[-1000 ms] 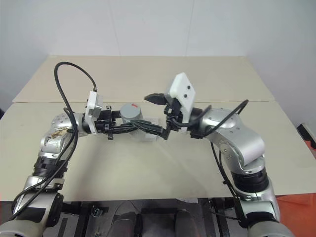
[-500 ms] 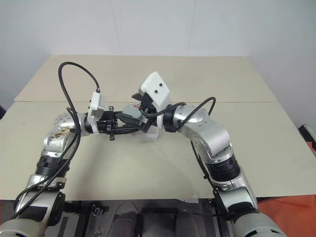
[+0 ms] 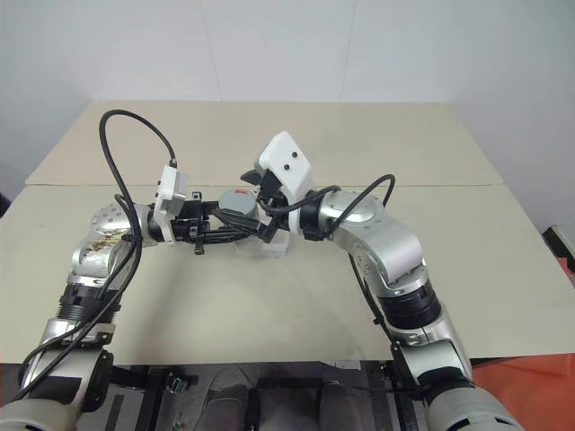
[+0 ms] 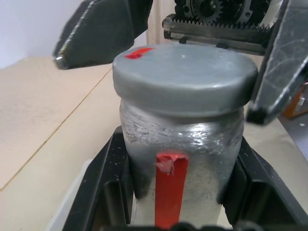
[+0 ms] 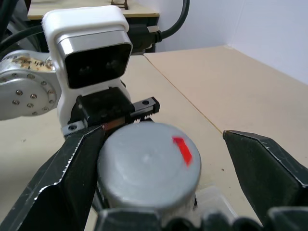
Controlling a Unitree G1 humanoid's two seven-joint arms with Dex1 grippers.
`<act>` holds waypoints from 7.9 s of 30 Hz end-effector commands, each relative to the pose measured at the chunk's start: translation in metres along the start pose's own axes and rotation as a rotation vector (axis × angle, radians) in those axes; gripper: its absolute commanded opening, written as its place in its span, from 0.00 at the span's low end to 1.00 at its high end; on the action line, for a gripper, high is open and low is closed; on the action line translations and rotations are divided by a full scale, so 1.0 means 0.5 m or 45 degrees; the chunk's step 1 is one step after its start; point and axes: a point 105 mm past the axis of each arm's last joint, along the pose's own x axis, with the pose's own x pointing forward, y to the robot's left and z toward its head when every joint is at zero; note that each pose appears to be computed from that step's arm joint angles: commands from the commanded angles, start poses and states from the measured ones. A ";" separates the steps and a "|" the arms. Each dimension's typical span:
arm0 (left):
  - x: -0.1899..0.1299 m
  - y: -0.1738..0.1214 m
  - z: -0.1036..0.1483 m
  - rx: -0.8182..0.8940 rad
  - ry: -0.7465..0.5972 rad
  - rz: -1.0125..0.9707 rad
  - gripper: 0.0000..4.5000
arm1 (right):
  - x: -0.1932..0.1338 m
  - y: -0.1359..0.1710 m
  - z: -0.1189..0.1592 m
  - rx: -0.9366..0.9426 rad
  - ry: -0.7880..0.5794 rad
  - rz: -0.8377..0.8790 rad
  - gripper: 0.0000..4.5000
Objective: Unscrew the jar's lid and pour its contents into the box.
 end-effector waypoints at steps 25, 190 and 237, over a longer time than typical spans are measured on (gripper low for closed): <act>-0.007 -0.001 0.024 0.035 -0.060 0.029 0.44 | -0.079 0.015 0.045 -0.011 -0.094 0.096 0.99; -0.021 -0.057 -0.020 -0.051 0.024 -0.047 0.44 | -0.041 -0.018 0.064 -0.034 -0.060 0.083 0.62; -0.070 0.167 0.071 0.247 -0.003 0.844 0.44 | -0.257 -0.036 -0.076 0.050 0.285 0.152 0.98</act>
